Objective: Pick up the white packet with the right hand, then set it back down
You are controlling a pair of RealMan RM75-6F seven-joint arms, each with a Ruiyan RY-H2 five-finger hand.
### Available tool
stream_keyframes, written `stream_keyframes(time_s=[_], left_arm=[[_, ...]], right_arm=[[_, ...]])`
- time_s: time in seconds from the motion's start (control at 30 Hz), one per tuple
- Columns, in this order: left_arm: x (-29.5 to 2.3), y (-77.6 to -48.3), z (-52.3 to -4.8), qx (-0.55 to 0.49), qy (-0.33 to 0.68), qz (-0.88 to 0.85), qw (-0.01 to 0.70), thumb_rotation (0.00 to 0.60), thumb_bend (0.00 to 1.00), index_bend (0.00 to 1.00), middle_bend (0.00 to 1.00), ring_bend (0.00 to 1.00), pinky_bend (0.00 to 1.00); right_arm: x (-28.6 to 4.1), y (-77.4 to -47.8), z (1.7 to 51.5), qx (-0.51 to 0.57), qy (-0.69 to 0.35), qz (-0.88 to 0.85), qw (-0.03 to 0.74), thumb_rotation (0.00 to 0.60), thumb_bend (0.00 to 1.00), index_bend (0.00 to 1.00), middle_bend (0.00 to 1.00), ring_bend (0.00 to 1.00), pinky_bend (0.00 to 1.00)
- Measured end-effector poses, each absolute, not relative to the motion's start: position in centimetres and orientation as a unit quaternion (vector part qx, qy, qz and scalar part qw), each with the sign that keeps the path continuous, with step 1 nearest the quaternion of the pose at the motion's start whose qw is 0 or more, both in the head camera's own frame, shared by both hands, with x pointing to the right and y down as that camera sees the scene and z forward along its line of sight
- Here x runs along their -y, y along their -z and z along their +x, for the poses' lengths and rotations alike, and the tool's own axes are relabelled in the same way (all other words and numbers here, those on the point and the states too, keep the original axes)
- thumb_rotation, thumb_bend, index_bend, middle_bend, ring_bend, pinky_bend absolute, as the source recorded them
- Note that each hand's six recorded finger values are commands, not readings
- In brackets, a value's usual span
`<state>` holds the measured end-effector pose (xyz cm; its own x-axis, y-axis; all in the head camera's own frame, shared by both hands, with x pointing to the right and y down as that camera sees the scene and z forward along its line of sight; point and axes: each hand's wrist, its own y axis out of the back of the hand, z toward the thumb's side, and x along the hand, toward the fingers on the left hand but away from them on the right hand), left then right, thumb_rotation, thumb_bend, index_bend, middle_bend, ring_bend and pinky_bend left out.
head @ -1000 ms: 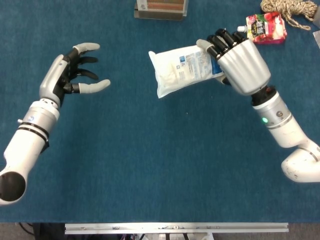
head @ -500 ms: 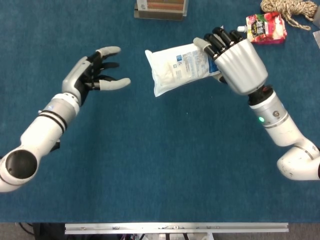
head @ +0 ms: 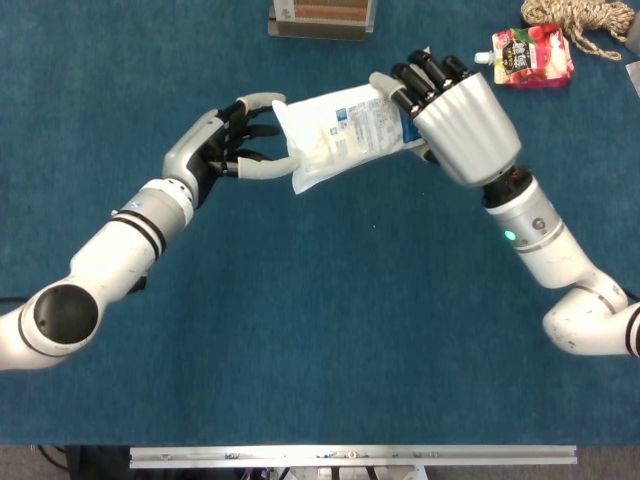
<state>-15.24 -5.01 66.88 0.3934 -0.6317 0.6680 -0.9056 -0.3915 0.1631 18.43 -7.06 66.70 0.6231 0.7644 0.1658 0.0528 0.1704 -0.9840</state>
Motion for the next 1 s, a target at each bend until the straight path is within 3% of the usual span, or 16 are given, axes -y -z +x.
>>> stream_keyframes(time_s=[0.77,1.0], left_arm=[[5.2,-66.0,-13.0,0.47,-0.234,0.802,0.284,0.6,0.14,0.16,0.13,0.19,0.39],[5.4,-66.3,-12.4,0.476,-0.234,0.796,0.291,0.6,0.14,0.17,0.2,0.23,0.4]], right_arm=[[7.4,-66.9,17.1,0.337,-0.259,-0.582,0.693,0.6,0.0,0.53,0.63,0.58,0.56],[7.6,-67.0,17.3,0.335,-0.262,-0.578,0.696,0.6,0.0,0.55,0.64,0.58,0.56]])
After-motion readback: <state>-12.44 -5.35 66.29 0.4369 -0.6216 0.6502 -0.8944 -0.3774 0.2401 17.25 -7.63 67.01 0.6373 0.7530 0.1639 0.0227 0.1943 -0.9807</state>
